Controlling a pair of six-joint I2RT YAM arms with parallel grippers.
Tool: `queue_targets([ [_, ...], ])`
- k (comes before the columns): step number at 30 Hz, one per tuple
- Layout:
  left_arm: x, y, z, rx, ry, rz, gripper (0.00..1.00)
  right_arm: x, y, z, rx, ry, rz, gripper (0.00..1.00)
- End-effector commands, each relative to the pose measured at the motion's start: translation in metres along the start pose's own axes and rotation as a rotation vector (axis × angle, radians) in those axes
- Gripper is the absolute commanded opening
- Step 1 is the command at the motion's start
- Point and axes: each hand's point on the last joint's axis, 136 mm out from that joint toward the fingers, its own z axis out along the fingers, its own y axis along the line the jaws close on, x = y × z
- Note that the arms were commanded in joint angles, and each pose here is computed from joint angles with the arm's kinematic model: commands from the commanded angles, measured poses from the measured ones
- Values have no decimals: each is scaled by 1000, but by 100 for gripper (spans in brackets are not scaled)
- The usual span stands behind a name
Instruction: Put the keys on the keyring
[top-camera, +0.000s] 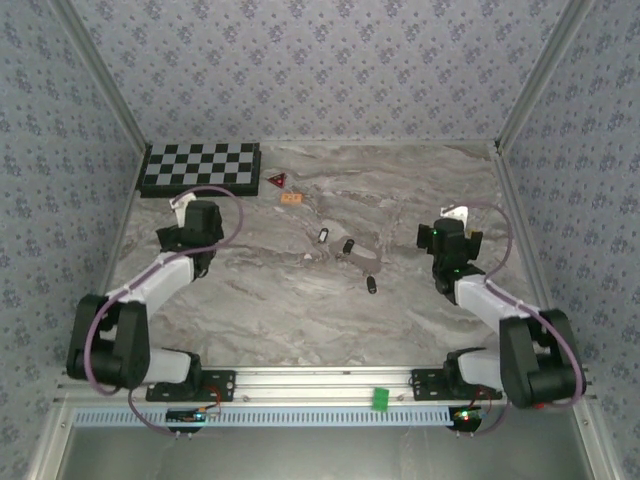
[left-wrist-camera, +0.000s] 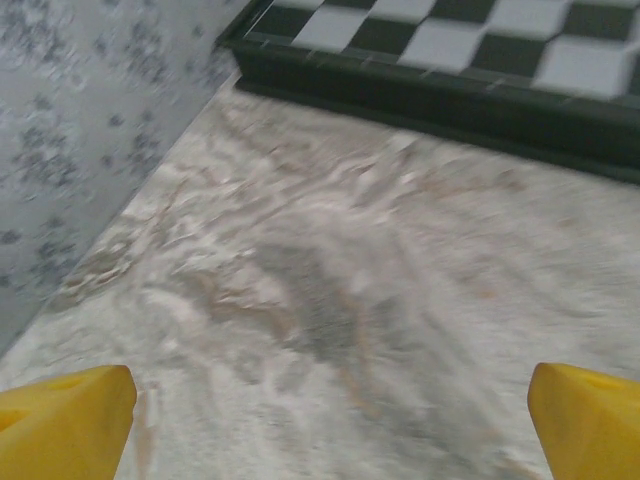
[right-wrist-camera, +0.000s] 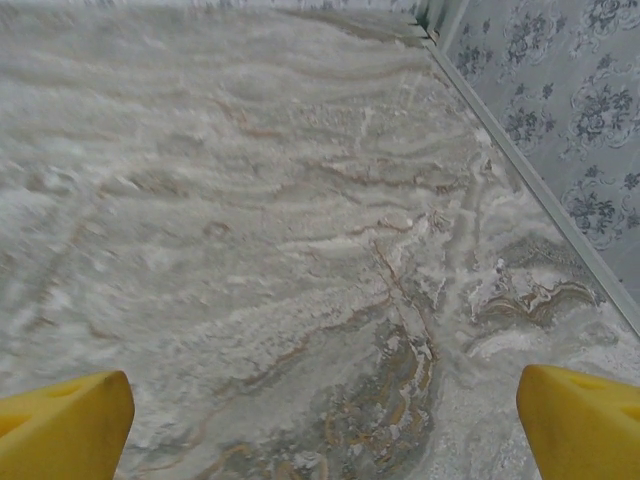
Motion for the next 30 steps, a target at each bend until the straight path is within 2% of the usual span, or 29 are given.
queue_targets([
  [1, -14, 8, 11, -63, -36, 69, 100, -8, -10, 11, 78, -84, -25, 100],
  [3, -9, 12, 23, -49, -47, 37, 100, -15, -11, 14, 92, -136, -47, 100],
  [6, 6, 22, 39, -26, -57, -32, 100, -11, 7, 17, -41, -166, -23, 100],
  [8, 2, 19, 39, 23, -94, -39, 100, -7, 10, 20, -69, -193, -55, 100],
  [10, -3, 9, 35, 107, -177, -34, 100, -4, 9, 18, -83, -199, -30, 100],
  [12, 3, 6, 36, 157, -206, -54, 100, 1, 12, 17, -158, -203, -13, 100],
  [14, 5, -11, 34, 250, -207, -9, 100, 8, 10, 21, -201, -211, 18, 100],
  [16, 10, -24, 32, 334, -216, 24, 100, 6, 4, 21, -172, -255, 32, 100],
  [18, 12, -28, 31, 366, -275, 27, 100, 9, 4, 23, -190, -206, 39, 100],
  [20, 17, -28, 33, 376, -218, 32, 100, 8, 4, 31, -188, -185, 45, 100],
  [22, 14, -28, 32, 380, -242, 25, 100, 9, -4, 40, -140, -123, 73, 100],
  [30, 15, -28, 32, 380, -235, 27, 100, 6, -7, 39, -116, -142, 65, 100],
])
